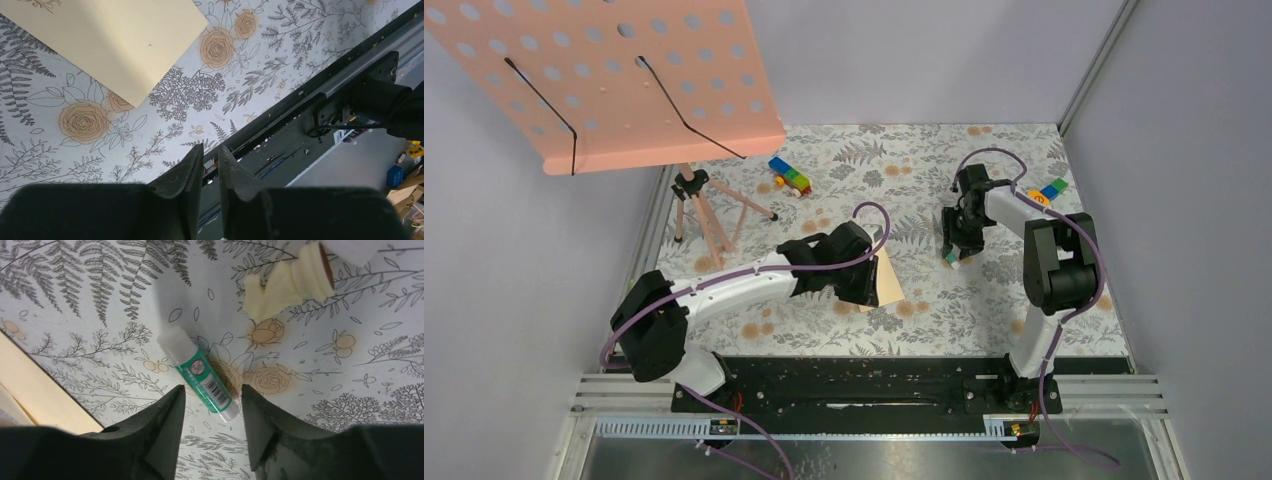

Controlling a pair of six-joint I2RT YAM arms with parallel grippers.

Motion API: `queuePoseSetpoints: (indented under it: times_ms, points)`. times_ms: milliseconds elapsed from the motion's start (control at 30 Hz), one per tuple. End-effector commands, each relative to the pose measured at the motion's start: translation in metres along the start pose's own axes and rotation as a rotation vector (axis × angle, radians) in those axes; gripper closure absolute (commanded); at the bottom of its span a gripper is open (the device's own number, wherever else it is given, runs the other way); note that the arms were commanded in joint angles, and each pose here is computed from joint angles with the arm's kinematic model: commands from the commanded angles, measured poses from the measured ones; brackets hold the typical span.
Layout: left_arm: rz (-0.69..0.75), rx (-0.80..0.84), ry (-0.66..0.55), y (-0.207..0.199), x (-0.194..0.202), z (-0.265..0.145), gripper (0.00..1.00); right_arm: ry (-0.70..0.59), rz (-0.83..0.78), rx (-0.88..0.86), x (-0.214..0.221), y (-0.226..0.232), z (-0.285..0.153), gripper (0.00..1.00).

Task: Place the letter into the envelope and seal it
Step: Pick up the solid glue from the center of the board.

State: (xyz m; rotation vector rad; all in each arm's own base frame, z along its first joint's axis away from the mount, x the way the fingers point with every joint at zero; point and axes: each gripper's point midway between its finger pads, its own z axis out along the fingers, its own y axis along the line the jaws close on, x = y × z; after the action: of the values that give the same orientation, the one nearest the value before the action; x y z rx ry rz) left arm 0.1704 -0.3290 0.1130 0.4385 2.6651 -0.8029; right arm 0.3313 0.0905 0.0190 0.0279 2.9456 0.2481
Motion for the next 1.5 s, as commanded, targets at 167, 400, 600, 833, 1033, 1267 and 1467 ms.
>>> queuePoseSetpoints:
  times_ms: [167,400,600,833,1033,1267,1467]
  points:
    - [-0.053,0.062,-0.027,-0.008,-0.013,-0.003,0.82,0.013,-0.128,0.161,0.010,0.000,-0.007,0.60]
    - [-0.079,0.040,-0.040,0.000,-0.022,-0.010,0.81,0.033,-0.132,0.103,0.027,0.016,-0.008,0.58]
    - [-0.126,0.074,-0.036,-0.003,-0.028,-0.005,0.81,0.013,-0.147,0.052,0.037,0.026,-0.008,0.95]
    - [-0.265,0.147,-0.117,-0.010,-0.056,-0.002,0.76,-0.134,-0.095,-0.193,0.045,0.064,-0.042,1.00]
    - [-0.324,0.253,-0.212,-0.017,-0.086,-0.021,0.62,-0.251,-0.039,-0.412,0.063,0.093,-0.081,1.00]
    - [-0.341,0.486,-0.194,-0.051,-0.098,-0.031,0.33,-0.290,0.010,-0.674,0.082,0.125,-0.107,1.00]
    - [-0.377,0.595,-0.189,-0.062,-0.102,-0.020,0.32,-0.302,-0.010,-0.784,0.089,0.139,-0.126,1.00]
